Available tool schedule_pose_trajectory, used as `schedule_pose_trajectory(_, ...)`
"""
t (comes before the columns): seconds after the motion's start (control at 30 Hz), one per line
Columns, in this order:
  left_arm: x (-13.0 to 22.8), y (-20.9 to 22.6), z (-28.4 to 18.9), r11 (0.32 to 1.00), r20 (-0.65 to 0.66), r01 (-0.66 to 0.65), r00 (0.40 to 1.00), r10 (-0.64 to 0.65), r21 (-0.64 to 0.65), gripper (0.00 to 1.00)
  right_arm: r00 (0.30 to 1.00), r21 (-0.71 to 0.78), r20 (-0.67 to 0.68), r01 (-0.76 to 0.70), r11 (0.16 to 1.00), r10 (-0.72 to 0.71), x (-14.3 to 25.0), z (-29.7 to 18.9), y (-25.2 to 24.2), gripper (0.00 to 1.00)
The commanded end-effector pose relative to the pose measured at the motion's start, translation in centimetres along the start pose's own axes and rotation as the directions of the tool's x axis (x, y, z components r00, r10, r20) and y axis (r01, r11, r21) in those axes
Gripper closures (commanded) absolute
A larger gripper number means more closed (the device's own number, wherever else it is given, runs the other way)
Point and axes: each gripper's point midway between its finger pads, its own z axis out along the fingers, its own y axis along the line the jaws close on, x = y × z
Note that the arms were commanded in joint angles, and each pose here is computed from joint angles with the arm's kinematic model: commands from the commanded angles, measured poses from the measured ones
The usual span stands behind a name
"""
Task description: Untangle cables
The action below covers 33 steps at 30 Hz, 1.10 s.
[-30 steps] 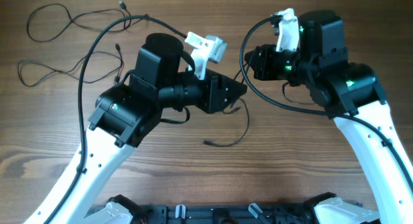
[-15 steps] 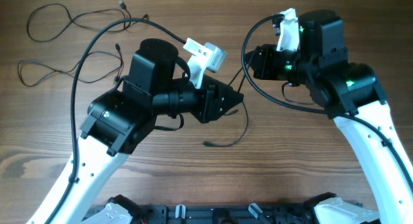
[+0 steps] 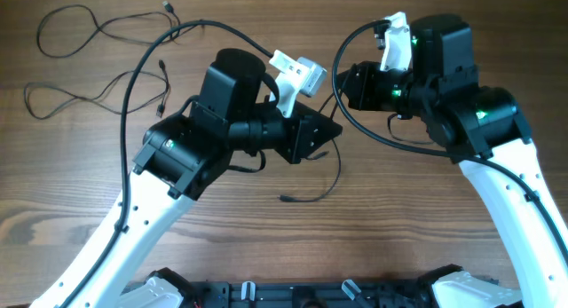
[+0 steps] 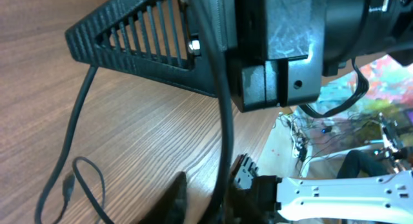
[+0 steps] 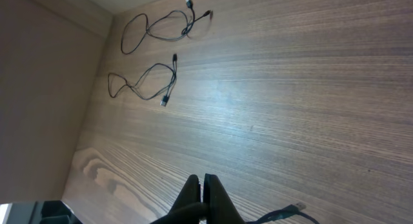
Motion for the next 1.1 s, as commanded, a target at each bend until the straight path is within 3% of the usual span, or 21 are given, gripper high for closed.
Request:
schedule_pose_trajectory(0.0, -0.2, -0.2, 0.0, 1.0, 0.005, -0.023, 1.0, 0.023, 0.005, 0.96, 1.0, -0.026, 0.009, 0.004, 1.0, -0.004, -0.3, -0.6, 0.7, 0.96)
schedule_pose_trajectory(0.57, -4.0, -3.0, -4.1, 0.995, 0.206, -0.093, 0.975, 0.084, 0.035, 0.96, 0.995, 0.239, -0.046, -0.075, 0.968, 0.088, 2.3, -1.1, -4.4, 0.92)
schedule_pose_trajectory(0.6, -4.1, -3.3, -4.3, 0.994, 0.216, -0.101, 0.972, 0.091, 0.037, 0.96, 0.995, 0.24, -0.049, -0.076, 0.968, 0.09, 2.3, -1.1, -4.4, 0.84)
schedule_pose_trajectory(0.67, -4.4, -3.9, -4.9, 0.991, 0.241, -0.124, 0.964, 0.11, 0.041, 0.96, 0.994, 0.245, -0.057, -0.077, 0.966, 0.094, 2.6, -1.1, -4.5, 0.47)
schedule_pose_trajectory(0.73, -4.9, -4.4, -5.8, 0.989, 0.273, -0.145, 0.953, 0.129, 0.041, 0.96, 0.992, 0.253, -0.07, -0.08, 0.964, 0.1, 2.9, -1.2, -4.7, 0.2)
schedule_pose_trajectory(0.8, -5.3, -4.5, -6.4, 0.987, 0.295, -0.155, 0.946, 0.137, 0.035, 0.96, 0.991, 0.262, -0.086, -0.081, 0.962, 0.107, 3.4, -1.3, -4.8, 0.13)
schedule_pose_trajectory(1.07, -6.0, -3.2, -7.5, 0.996, 0.326, -0.091, 0.942, 0.084, 0.006, 0.96, 0.989, 0.264, -0.096, -0.085, 0.961, 0.114, 3.7, -1.4, -4.9, 0.09)
